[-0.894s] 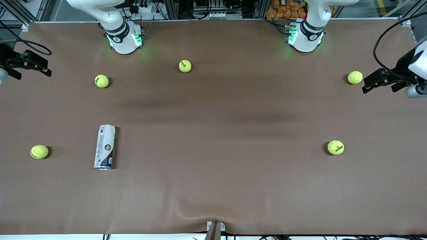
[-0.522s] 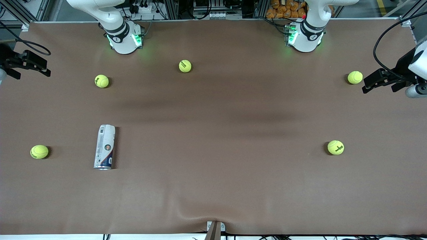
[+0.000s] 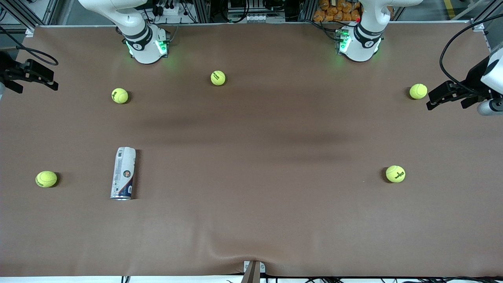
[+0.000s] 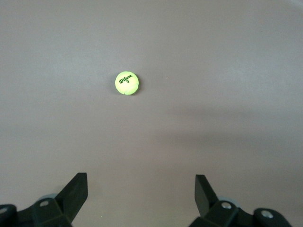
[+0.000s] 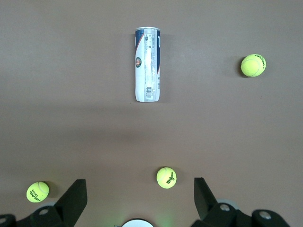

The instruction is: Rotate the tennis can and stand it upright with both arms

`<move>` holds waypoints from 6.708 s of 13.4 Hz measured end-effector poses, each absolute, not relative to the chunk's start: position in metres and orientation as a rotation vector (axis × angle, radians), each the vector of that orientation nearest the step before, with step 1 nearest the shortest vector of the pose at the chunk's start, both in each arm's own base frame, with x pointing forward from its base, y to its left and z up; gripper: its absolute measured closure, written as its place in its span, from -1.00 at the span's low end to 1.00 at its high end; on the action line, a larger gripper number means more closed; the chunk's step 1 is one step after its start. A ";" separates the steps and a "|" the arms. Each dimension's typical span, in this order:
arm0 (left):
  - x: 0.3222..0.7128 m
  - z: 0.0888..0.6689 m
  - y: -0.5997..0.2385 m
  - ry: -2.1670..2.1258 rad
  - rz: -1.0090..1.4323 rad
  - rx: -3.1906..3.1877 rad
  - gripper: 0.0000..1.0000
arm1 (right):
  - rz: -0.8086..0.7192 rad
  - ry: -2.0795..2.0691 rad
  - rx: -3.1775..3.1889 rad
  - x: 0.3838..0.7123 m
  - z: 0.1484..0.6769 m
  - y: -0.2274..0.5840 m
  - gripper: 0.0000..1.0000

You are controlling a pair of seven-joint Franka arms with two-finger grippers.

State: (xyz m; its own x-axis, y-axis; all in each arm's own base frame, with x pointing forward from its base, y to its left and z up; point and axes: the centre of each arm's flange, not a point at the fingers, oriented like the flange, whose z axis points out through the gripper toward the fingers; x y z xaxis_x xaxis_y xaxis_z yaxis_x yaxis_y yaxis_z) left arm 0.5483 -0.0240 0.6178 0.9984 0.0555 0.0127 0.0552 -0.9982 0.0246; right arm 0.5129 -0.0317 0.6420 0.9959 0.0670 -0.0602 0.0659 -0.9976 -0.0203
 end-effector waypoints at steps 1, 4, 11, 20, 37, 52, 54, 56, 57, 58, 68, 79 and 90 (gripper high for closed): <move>0.548 0.618 -0.024 0.086 0.020 3.116 -1.00 | 0.095 -0.102 -3.120 0.513 0.642 -0.032 -1.00; 0.548 0.617 -0.024 0.086 0.018 3.116 -1.00 | 0.103 -0.100 -3.120 0.513 0.641 -0.032 -1.00; 0.549 0.616 -0.024 0.086 0.013 3.117 -1.00 | 0.130 -0.097 -3.119 0.514 0.636 -0.032 -1.00; 0.549 0.615 -0.024 0.085 0.012 3.117 -1.00 | 0.252 -0.113 -3.123 0.538 0.593 -0.022 -1.00; 0.549 0.616 -0.024 0.086 0.014 3.117 -1.00 | 0.163 -0.181 -3.218 0.630 0.259 -0.006 -1.00; 0.549 0.616 -0.022 0.067 0.012 3.117 -1.00 | 0.276 -0.167 -3.197 0.622 0.190 0.004 -1.00; 0.549 0.616 -0.022 0.067 0.012 3.117 -1.00 | 0.281 -0.167 -3.197 0.621 0.187 0.003 -0.87; 0.549 0.616 -0.022 0.067 0.012 3.117 -1.00 | 0.277 -0.168 -3.198 0.621 0.186 0.004 -0.72; 0.549 0.616 -0.022 0.067 0.012 3.117 -1.00 | 0.271 -0.169 -3.198 0.623 0.188 0.004 -0.58; 0.549 0.616 -0.022 0.068 0.012 3.117 -1.00 | 0.262 -0.178 -3.198 0.625 0.190 0.007 -0.58; 0.550 0.616 -0.021 0.070 0.011 3.117 -1.00 | 0.048 -0.714 -3.134 0.626 0.250 0.229 -0.56; 0.550 0.610 -0.022 0.069 -0.019 3.119 -1.00 | -0.201 -1.940 -2.771 0.484 0.243 0.494 -0.58; 0.552 0.600 -0.024 0.071 -0.062 3.097 -1.00 | -0.364 -2.441 -2.404 0.417 0.211 0.564 -1.00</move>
